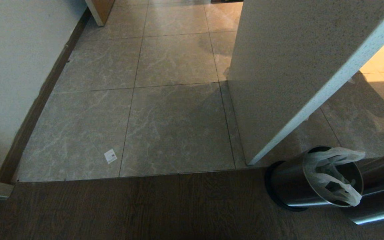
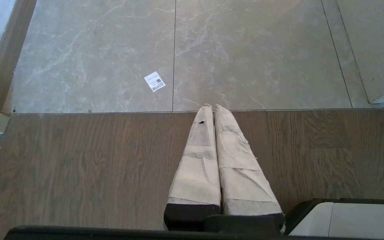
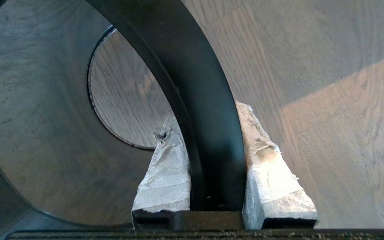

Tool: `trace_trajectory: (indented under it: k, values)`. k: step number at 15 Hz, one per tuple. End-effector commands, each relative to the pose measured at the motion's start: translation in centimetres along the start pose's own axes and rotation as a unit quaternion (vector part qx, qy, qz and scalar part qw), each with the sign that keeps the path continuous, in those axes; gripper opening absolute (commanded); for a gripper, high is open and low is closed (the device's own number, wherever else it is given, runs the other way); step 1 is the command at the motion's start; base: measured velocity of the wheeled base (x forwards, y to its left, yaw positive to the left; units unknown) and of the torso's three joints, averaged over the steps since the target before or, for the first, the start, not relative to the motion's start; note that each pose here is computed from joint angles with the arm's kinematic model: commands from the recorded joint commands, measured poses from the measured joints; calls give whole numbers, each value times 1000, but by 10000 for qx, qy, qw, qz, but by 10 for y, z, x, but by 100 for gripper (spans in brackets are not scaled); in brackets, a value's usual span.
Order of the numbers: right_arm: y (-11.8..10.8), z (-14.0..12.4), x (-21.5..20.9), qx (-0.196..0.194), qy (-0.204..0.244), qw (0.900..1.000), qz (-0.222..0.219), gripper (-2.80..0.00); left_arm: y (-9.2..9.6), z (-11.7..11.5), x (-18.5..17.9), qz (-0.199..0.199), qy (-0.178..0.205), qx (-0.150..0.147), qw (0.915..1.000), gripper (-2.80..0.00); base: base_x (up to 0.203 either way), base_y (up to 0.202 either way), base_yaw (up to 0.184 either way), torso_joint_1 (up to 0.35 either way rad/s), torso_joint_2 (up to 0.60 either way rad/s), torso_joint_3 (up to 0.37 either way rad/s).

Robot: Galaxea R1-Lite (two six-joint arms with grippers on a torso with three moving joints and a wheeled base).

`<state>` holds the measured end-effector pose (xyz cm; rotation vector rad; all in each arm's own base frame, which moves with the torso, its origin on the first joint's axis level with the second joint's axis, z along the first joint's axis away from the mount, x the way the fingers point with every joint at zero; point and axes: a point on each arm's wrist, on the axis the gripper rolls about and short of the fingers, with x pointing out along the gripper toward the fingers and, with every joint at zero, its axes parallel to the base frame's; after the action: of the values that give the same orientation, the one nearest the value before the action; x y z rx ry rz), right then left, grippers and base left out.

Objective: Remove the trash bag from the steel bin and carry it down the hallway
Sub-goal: Place the outer trash can on the ground

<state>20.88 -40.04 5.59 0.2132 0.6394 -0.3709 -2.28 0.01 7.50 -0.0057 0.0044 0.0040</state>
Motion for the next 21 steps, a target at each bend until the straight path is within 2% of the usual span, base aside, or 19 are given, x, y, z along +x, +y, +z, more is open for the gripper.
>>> trace_trajectory:
  k: [1, 11, 13, 20, 21]
  values:
    - [-5, -1, 16, -41, -14, 10000, 49, -280, 0, 0, 0, 3, 1, -2, 10000, -280, 0, 0, 0, 0, 0, 0]
    - [-21, -9, 62, -265, -215, 9994, 35, -280, 0, 0, 0, 3, 1, -2, 10000, -280, 0, 0, 0, 0, 0, 0]
    - [-25, -4, 65, -383, -376, 9985, -57, -280, 0, 0, 0, 3, 1, -2, 10000, -280, 0, 0, 0, 0, 0, 0]
    - [-29, -11, 74, -367, -336, 9987, -65, -280, 0, 0, 0, 3, 1, -2, 10000, -280, 0, 0, 0, 0, 0, 0]
    - [-28, -7, 72, -404, -398, 9984, -53, 0, 0, 0, 0, 3, 1, -2, 10000, -280, 0, 0, 0, 0, 0, 0]
